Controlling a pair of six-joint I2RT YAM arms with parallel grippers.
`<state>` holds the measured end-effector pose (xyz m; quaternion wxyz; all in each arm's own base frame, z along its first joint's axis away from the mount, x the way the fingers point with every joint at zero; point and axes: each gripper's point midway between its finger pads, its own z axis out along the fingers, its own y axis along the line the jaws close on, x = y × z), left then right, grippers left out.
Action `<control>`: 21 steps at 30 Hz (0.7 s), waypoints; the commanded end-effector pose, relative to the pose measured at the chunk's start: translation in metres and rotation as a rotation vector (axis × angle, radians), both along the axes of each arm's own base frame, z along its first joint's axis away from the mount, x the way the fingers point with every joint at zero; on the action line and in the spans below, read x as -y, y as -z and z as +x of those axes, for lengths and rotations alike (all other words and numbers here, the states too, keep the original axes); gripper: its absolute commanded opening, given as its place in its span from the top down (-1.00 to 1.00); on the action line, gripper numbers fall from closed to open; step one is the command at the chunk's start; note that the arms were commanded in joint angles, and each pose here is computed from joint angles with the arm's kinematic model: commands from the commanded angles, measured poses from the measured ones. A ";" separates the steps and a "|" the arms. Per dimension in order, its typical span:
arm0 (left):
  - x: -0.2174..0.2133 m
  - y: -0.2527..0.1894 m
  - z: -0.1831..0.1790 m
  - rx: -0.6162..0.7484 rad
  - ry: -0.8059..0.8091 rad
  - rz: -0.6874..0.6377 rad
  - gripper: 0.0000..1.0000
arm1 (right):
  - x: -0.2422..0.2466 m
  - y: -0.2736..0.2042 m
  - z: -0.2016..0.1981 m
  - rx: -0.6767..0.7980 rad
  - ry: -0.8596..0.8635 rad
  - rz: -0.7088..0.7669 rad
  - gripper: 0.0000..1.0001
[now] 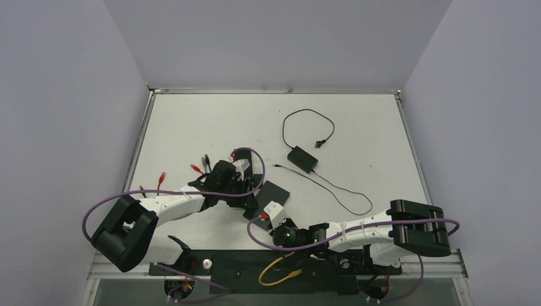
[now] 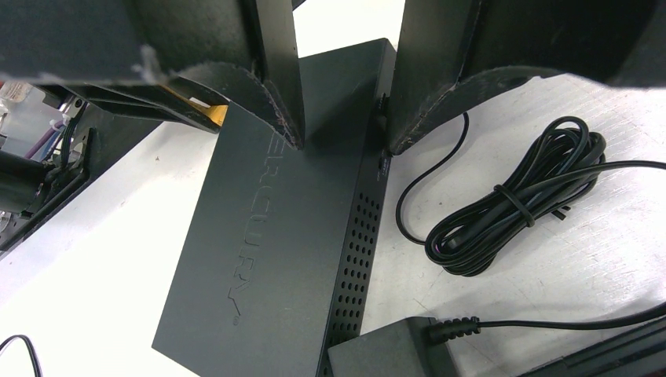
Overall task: Insert the plug into the switch port
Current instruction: Insert the connector into the switch port.
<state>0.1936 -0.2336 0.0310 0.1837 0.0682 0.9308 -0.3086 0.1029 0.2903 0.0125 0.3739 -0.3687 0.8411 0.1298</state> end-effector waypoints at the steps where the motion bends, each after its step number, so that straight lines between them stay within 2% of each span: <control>1: 0.011 -0.010 -0.008 -0.009 0.053 -0.036 0.21 | -0.026 -0.025 0.005 0.017 -0.001 0.125 1.00; 21: 0.010 -0.012 -0.015 -0.002 0.061 -0.034 0.22 | -0.033 -0.039 0.019 0.081 -0.115 0.087 1.00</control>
